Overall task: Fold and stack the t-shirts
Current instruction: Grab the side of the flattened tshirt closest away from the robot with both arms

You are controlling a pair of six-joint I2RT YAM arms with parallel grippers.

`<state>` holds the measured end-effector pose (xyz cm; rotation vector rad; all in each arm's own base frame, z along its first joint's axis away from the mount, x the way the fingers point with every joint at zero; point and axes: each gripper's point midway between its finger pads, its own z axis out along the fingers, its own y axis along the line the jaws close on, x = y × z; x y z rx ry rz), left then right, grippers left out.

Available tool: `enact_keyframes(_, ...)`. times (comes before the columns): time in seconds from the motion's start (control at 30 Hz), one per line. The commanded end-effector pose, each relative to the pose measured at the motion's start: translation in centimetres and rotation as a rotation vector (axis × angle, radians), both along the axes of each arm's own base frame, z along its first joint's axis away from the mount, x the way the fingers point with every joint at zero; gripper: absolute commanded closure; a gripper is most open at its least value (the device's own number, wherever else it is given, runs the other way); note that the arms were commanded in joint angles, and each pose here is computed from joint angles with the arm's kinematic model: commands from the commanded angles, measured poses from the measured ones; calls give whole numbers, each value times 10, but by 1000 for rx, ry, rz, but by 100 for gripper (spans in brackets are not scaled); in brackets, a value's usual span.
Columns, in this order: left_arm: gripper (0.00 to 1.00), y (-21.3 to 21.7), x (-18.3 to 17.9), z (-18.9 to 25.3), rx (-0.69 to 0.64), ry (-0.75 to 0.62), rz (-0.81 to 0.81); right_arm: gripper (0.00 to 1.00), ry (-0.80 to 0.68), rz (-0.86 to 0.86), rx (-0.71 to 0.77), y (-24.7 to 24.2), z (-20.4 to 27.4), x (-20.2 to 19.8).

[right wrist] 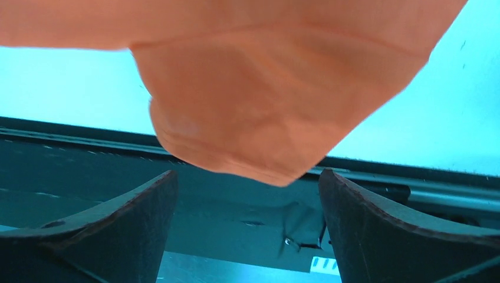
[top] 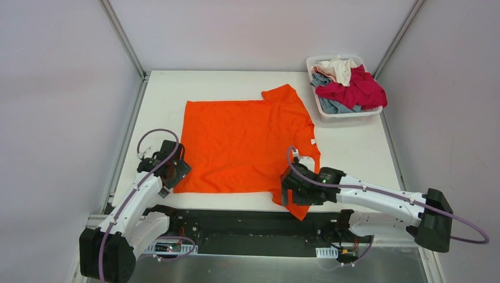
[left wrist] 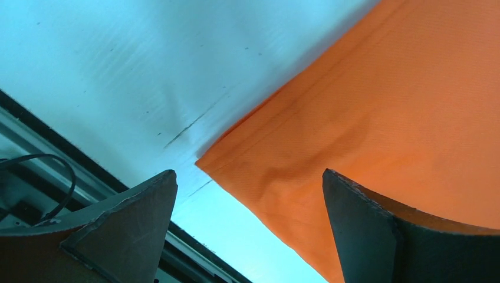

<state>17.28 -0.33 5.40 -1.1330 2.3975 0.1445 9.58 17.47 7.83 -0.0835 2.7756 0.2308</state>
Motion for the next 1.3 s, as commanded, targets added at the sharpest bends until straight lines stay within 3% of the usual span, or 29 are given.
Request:
enact_keyframes(0.0, 10, 14, -22, -8, 39, 50, 104, 10, 53, -42, -136, -25, -16, -25)
enact_keyframes(0.33, 21, 14, -26, -26, 33, 85, 154, 28, 13, 11, -154, -8, -48, -27)
enact_keyframes(0.6, 33, 5, -31, -42, -23, 95, 180, 41, -53, -72, -222, -22, -56, -15)
enact_keyframes(0.97, 50, 3, -36, -48, -62, 67, 239, 49, -73, -112, -236, -26, -60, -12)
enact_keyframes(1.07, 64, 0, -35, -47, -79, 58, 243, 54, -79, -117, -229, -25, -59, -11)
enact_keyframes(1.13, 82, -1, -34, -47, -88, 53, 245, 60, -88, -118, -224, -25, -58, -9)
enact_keyframes(1.17, 97, -2, -34, -47, -91, 51, 244, 64, -92, -118, -221, -25, -58, -9)
enact_keyframes(1.27, 100, -3, -30, -44, -97, 34, 229, 76, -106, -119, -224, -26, -56, -6)
